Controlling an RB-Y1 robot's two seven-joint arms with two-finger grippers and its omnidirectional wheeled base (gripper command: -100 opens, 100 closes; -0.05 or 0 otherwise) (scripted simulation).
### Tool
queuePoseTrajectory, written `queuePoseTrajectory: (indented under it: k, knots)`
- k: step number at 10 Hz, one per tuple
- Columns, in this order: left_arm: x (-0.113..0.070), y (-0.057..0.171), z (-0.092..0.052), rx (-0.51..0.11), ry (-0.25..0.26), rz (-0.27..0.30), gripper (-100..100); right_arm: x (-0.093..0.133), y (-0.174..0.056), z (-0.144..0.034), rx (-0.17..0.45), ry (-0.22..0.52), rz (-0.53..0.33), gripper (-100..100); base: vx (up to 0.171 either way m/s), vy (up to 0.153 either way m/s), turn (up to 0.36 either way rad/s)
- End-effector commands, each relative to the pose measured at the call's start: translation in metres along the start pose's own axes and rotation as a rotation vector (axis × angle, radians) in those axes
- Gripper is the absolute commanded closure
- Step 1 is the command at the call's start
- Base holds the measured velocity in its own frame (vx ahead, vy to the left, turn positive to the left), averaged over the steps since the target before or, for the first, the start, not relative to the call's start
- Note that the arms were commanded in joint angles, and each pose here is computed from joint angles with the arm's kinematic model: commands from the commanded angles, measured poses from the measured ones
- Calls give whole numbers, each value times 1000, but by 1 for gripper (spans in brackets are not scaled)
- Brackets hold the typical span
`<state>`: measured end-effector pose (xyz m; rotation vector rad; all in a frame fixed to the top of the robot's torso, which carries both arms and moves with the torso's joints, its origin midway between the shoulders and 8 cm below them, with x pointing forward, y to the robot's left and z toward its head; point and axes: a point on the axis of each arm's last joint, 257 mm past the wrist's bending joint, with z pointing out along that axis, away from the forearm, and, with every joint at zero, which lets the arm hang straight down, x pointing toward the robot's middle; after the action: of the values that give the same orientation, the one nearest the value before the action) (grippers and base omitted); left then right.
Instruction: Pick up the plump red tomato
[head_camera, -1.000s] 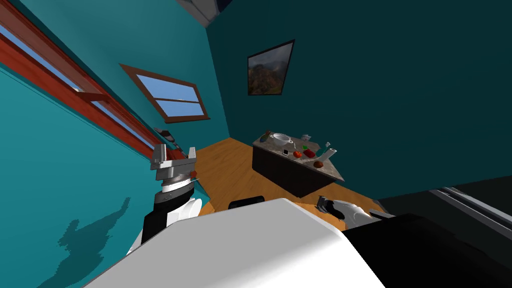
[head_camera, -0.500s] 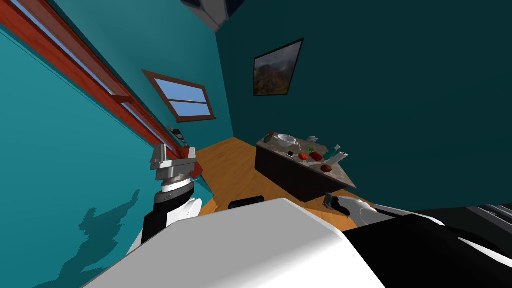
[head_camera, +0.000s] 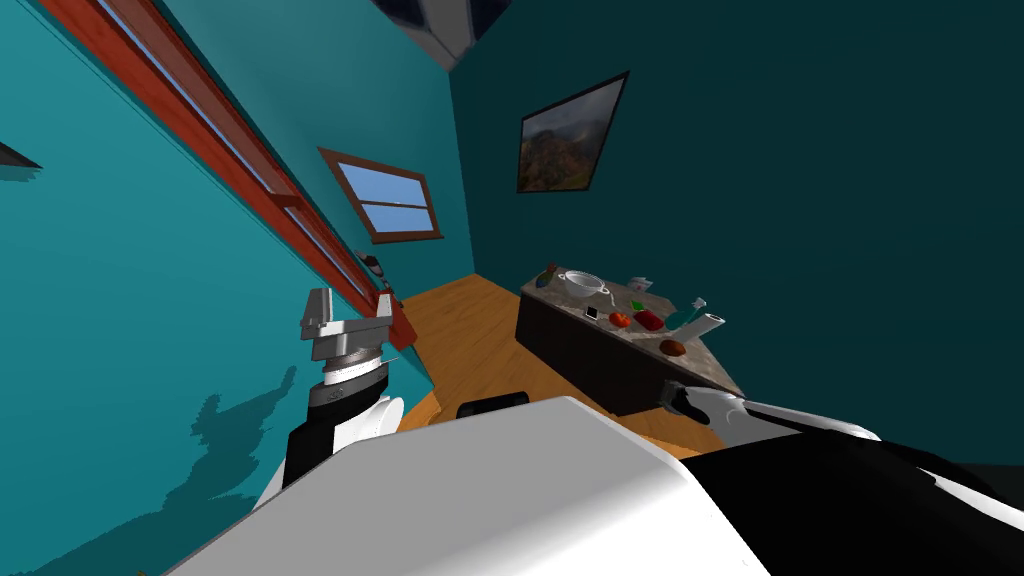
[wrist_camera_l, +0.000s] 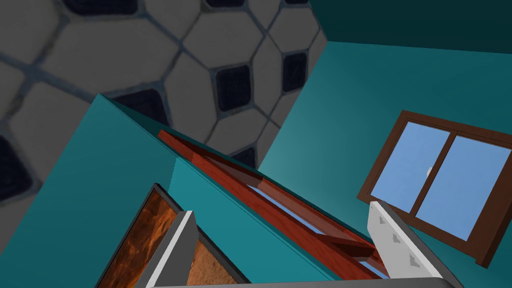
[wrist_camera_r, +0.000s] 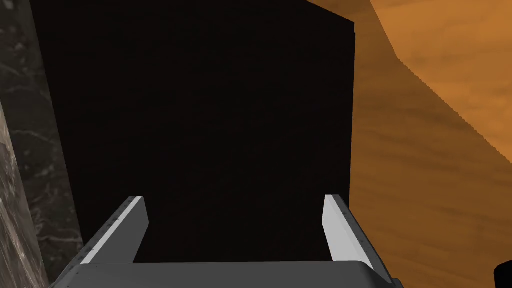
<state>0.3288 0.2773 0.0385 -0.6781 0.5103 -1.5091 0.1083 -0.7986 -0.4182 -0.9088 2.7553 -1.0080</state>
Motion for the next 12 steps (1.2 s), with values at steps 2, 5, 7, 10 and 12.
queuePoseTrajectory:
  k: [2,5,7,10,12]
  knots:
    - [0,0,0,0,0,0,0,17,-39,-7,58,42,-8,-100,22,29,203]
    - [0,0,0,0,0,0,0,29,-69,-13,106,73,-13,-100,12,13,74]
    - [0,0,0,0,0,0,0,29,-69,-13,106,73,-13,-100,22,14,58]
    - [0,0,0,0,0,0,0,28,-105,-21,163,86,-14,-100,50,13,238]
    - [0,0,0,0,0,0,0,44,-115,-25,183,117,-12,-100,14,-2,-31]
